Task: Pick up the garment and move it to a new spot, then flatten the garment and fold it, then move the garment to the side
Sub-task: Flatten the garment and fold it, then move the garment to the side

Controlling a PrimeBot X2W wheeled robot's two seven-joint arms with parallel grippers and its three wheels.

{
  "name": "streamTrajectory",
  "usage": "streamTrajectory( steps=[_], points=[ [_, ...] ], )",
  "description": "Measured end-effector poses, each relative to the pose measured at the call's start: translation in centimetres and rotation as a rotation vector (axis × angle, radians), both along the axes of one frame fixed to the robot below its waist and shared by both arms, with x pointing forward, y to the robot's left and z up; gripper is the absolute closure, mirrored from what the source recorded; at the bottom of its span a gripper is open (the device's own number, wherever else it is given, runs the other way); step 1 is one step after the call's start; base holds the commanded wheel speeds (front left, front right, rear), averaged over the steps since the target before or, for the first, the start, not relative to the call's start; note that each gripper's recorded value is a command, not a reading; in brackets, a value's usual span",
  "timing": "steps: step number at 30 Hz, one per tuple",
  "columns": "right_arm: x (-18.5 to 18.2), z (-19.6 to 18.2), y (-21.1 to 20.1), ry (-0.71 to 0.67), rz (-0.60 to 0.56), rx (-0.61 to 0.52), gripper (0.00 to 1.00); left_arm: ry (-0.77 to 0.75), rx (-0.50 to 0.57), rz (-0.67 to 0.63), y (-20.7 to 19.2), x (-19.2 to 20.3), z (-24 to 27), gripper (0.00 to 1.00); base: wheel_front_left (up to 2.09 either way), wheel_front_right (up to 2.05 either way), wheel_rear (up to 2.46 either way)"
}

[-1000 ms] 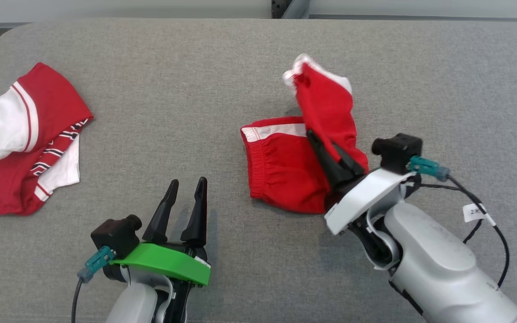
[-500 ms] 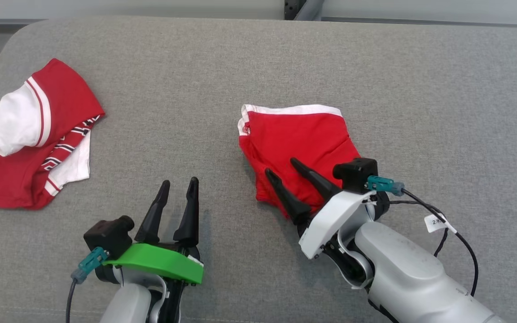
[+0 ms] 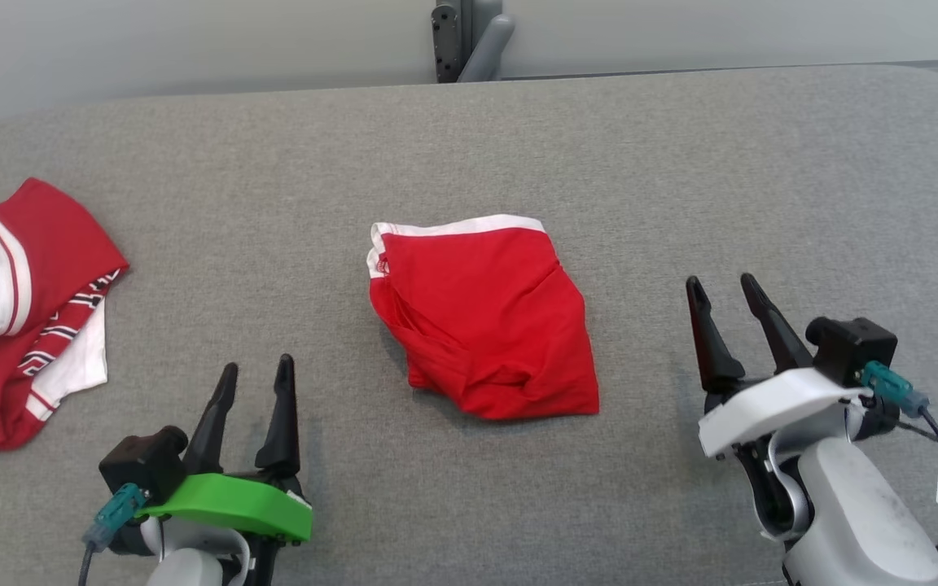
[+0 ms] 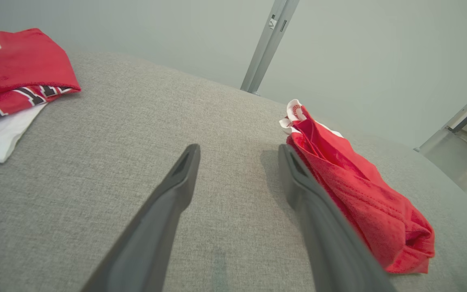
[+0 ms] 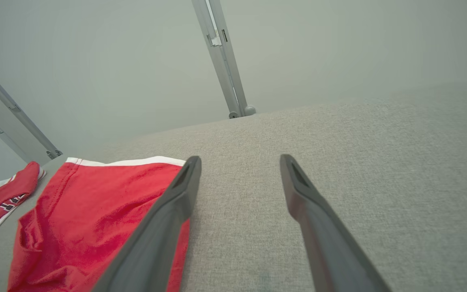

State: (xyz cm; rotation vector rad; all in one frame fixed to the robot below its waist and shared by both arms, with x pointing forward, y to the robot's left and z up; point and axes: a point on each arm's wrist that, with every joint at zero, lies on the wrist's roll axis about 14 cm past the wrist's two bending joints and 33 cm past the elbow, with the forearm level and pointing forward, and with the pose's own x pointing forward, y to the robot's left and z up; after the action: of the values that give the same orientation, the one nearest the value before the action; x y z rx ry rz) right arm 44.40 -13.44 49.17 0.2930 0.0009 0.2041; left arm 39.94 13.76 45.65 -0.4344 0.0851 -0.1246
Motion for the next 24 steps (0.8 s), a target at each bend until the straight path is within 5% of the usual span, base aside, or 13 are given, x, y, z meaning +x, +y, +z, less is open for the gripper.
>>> streamTrajectory(
  steps=[11,24],
  points=[
    [-5.3,-0.3,-6.2,-0.003,-0.203,-0.084,0.00,-0.007,0.105,0.030,1.5,-1.5,0.0,0.00,0.00,0.00,0.00],
    [-7.7,0.4,-6.6,-0.029,-0.223,-0.111,0.00,-0.025,0.175,0.046,2.5,-3.8,0.4,0.00,0.00,0.00,0.00]
  ],
)
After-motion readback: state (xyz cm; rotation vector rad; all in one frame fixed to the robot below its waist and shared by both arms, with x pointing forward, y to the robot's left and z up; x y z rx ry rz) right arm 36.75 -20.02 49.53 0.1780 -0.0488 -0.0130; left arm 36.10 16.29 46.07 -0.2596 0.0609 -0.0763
